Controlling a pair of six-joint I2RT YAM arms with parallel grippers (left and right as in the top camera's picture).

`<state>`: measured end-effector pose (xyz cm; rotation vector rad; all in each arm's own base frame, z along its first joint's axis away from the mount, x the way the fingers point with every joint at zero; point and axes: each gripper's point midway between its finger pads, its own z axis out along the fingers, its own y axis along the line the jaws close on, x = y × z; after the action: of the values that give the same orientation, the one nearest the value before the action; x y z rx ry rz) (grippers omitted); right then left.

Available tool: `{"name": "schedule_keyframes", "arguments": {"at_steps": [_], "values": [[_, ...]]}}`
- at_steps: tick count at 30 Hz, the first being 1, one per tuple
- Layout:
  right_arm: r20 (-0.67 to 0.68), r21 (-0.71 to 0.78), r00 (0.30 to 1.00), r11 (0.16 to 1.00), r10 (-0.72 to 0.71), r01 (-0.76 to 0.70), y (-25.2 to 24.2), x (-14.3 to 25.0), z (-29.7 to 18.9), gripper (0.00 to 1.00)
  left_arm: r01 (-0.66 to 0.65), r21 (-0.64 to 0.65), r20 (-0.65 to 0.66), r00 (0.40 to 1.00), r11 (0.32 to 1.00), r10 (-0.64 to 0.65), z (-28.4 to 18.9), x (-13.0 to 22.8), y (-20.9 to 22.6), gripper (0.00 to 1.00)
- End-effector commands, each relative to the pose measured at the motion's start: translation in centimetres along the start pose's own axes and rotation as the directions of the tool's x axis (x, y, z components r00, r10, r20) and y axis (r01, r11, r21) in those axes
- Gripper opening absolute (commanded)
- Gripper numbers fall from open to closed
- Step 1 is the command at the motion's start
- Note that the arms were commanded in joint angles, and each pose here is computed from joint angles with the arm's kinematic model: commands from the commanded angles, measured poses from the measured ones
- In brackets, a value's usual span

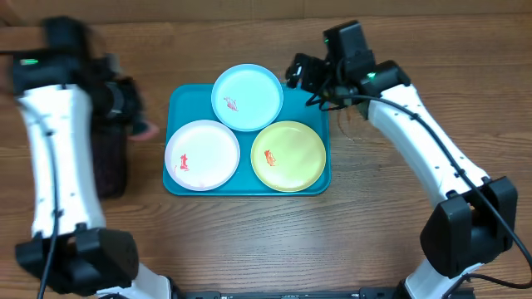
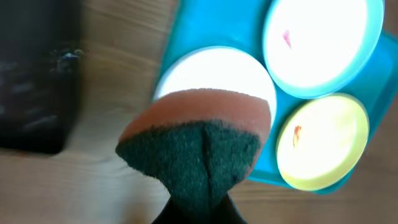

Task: Clean dirty plates on tray and stack at the side

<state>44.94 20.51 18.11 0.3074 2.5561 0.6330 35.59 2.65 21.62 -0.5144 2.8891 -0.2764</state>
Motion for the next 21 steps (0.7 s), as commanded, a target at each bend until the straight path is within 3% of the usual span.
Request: {"name": "schedule_keyframes", "arguments": {"at_steps": [1, 9, 14, 17, 19, 21], "values": [[0.029, -0.02, 1.0, 1.0, -0.011, 0.012, 0.7, -1.0, -1.1, 1.0, -0.061, 0.028, -0.126, 0.99, 0.998, 0.064, 6.0, 2.5, -2.8, 0.04], [0.012, -0.007, 1.0, 1.0, -0.008, 0.008, 0.4, -0.6, -1.1, 1.0, -0.099, 0.076, -0.186, 0.976, 0.992, 0.111, 14.9, 7.6, -6.0, 0.04], [-0.006, -0.023, 1.0, 1.0, -0.013, 0.012, 0.7, -0.2, -1.1, 1.0, -0.074, 0.049, -0.126, 0.989, 0.996, 0.079, 18.8, 8.2, -5.1, 0.04], [-0.048, -0.091, 0.992, 0.989, -0.12, 0.116, 2.4, 1.3, -1.0, 0.99, -0.045, 0.002, -0.089, 0.995, 0.999, 0.045, 19.4, 7.4, -3.6, 0.04], [-0.059, -0.117, 0.977, 0.973, -0.205, 0.197, 3.8, 2.5, -0.5, 0.85, -0.016, -0.023, -0.07, 0.997, 1.0, 0.015, 19.2, 6.6, -2.3, 0.04], [-0.078, -0.129, 0.966, 0.963, -0.248, 0.237, 4.7, 3.7, -0.3, 0.79, 0.018, -0.021, -0.068, 0.998, 1.0, -0.019, 19.1, 6.1, -1.4, 0.04]]}}
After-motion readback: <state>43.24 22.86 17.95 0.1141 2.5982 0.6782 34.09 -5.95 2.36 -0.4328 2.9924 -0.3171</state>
